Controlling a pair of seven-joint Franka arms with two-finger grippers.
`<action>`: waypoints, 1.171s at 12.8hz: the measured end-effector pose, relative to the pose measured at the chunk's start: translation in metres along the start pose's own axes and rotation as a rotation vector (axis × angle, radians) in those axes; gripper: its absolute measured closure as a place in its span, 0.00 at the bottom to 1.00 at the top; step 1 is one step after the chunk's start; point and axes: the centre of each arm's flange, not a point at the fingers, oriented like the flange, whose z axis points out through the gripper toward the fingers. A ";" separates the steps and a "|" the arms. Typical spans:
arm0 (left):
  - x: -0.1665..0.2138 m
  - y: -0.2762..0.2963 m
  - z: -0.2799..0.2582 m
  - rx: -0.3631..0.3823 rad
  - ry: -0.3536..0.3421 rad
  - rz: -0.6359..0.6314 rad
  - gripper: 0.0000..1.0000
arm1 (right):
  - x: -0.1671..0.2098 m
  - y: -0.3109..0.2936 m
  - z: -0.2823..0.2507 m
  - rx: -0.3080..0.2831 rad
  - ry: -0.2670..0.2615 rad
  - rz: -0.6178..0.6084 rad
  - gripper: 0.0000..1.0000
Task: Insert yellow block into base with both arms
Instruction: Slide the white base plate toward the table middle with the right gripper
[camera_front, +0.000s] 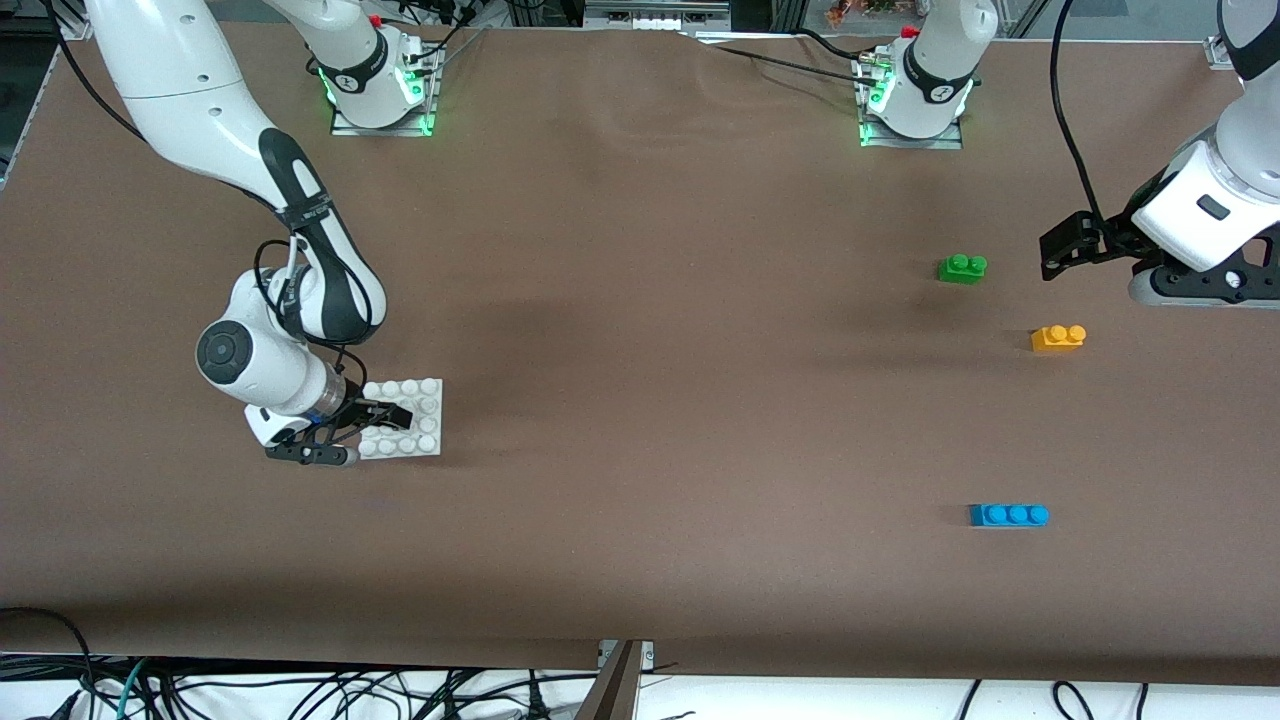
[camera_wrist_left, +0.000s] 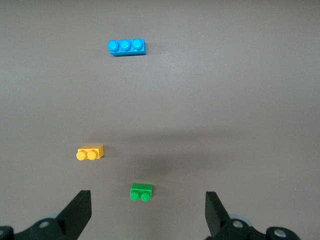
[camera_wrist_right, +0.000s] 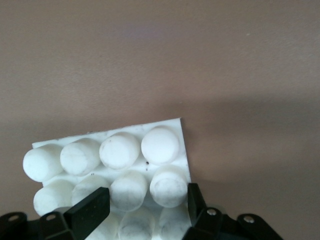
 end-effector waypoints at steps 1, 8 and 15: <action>0.000 0.000 0.000 0.000 0.000 0.000 0.00 | -0.002 -0.009 0.001 0.001 -0.001 0.008 0.26; 0.000 0.000 0.000 0.000 0.000 0.000 0.00 | -0.027 -0.090 0.010 0.015 0.029 0.042 0.26; 0.000 0.000 0.000 0.000 0.000 0.000 0.00 | -0.055 -0.172 0.017 0.044 0.061 0.081 0.26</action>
